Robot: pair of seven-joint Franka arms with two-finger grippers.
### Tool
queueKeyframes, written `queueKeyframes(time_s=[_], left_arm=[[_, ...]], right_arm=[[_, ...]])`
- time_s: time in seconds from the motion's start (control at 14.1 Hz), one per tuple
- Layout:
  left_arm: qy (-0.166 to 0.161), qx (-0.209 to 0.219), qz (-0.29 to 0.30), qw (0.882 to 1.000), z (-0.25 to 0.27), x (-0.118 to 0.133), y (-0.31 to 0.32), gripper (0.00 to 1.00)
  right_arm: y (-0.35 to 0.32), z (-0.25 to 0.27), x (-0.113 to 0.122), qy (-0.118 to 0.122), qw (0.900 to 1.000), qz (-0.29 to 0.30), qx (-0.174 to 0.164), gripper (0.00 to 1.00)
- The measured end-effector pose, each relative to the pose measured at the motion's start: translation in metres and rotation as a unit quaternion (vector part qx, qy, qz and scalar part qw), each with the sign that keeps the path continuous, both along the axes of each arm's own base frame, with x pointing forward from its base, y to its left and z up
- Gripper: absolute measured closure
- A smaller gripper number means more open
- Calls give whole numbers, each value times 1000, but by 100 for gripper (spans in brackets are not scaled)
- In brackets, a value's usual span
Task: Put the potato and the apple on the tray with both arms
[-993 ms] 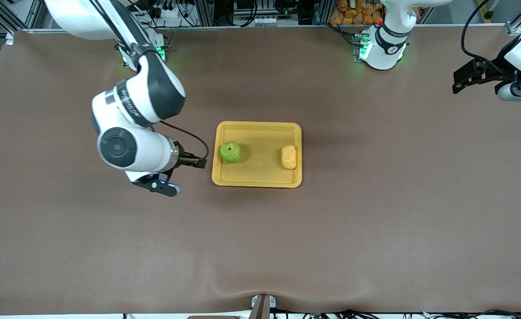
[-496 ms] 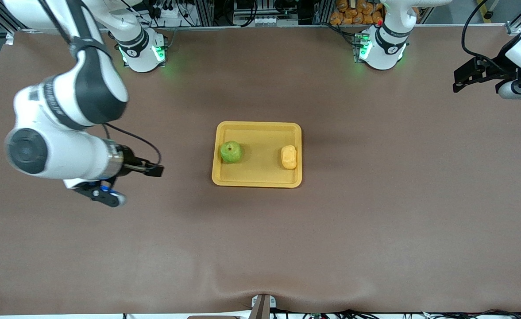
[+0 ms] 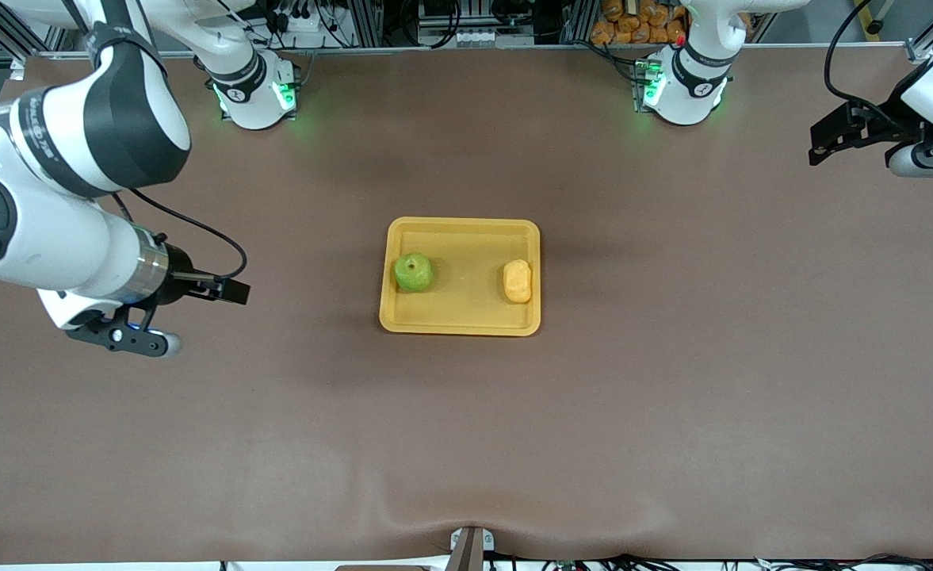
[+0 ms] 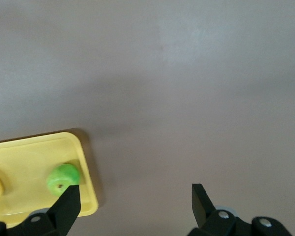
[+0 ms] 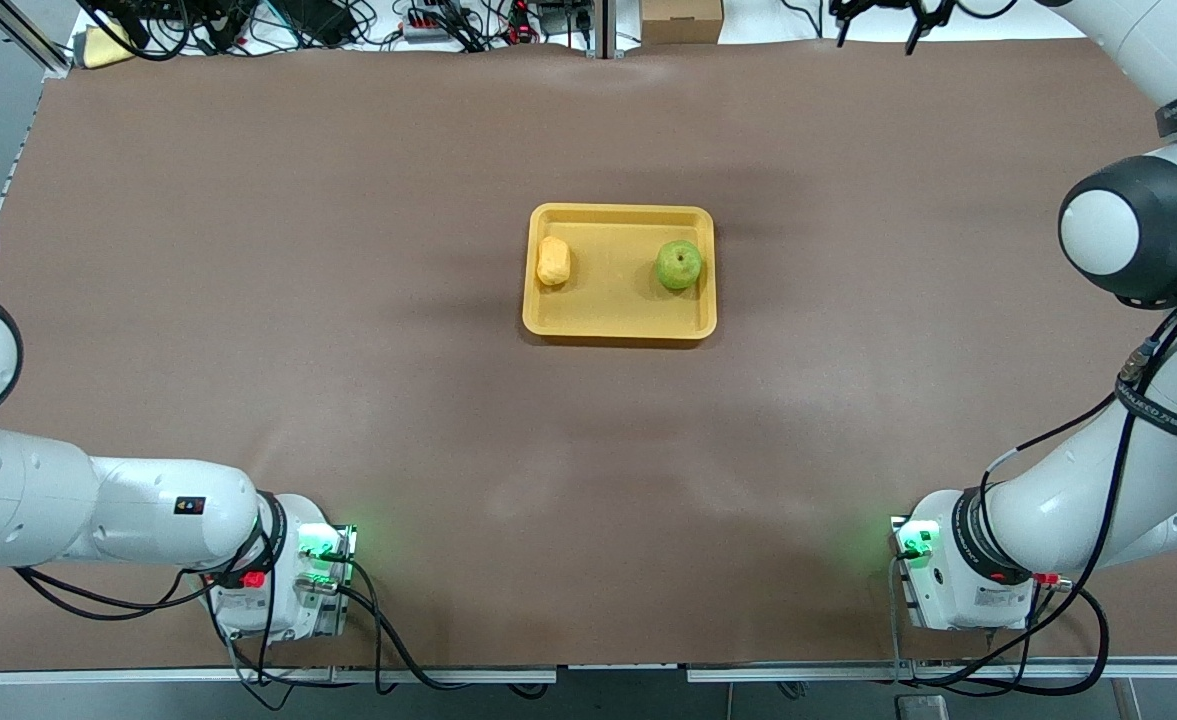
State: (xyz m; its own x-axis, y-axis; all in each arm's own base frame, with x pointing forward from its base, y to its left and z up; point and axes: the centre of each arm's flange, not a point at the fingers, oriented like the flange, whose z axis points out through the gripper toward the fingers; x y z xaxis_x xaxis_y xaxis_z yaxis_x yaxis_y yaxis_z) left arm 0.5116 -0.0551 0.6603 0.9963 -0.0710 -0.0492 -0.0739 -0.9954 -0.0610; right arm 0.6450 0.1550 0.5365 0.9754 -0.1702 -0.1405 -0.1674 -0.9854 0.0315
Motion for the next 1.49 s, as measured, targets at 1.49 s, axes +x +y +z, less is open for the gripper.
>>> queueKeyframes(time_s=[1.49], left_arm=[[-1, 0, -4, 1000, 0, -1, -3, 0]], right_arm=[[-166, 117, -74, -64, 997, 33, 3, 0]])
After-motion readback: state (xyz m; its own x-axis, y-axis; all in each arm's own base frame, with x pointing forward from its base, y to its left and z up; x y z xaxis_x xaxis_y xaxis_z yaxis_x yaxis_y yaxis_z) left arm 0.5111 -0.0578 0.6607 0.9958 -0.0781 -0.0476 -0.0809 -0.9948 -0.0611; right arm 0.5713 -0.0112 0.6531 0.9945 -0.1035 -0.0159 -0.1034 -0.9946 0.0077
